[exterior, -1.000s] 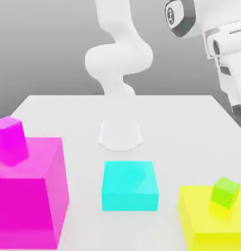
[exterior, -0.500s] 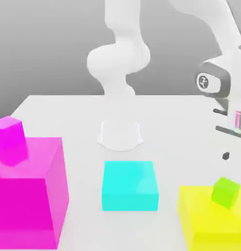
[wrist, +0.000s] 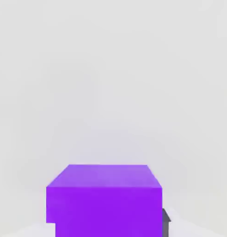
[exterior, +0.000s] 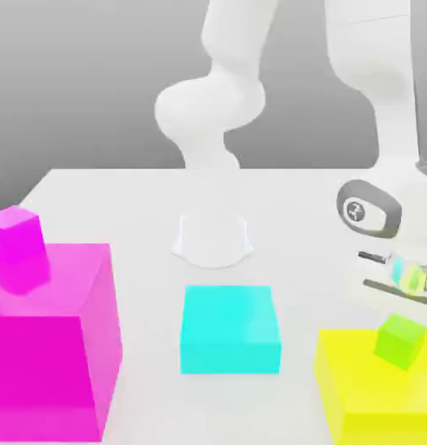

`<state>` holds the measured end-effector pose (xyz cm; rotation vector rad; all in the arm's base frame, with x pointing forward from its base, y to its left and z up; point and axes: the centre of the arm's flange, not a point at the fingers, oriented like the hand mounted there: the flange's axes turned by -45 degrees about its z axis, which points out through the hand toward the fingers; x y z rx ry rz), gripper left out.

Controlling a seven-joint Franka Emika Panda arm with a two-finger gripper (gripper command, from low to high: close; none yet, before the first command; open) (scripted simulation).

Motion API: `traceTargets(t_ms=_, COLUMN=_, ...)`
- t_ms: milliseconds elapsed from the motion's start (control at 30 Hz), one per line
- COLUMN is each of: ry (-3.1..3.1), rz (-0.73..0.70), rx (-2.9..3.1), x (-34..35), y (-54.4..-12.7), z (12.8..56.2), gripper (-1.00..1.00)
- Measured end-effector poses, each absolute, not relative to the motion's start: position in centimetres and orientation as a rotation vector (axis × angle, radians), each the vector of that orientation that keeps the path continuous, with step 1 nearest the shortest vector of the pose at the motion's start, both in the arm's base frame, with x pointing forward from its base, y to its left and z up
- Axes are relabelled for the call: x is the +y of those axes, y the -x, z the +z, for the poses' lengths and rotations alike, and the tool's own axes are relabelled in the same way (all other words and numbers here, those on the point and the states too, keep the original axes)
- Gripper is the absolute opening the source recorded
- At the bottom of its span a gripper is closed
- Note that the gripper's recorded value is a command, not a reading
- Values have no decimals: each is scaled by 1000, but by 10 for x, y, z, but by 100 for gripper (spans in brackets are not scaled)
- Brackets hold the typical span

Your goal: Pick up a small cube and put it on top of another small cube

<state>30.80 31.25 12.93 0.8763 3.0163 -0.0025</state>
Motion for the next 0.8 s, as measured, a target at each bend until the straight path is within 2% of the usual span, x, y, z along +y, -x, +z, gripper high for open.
traceTargets(t_ms=200, ry=-883, rz=0, rx=3020, x=314, y=-306, z=186, gripper=-100)
traceTargets(t_ms=333, ry=-994, rz=40, rx=3029, x=322, y=-306, z=201, gripper=-100)
traceTargets(t_ms=567, ry=-1444, rz=177, rx=2886, x=293, y=-377, z=248, gripper=-100)
traceTargets(t_ms=800, ry=-1939, rz=196, rx=2556, x=171, y=-481, z=299, gripper=-100)
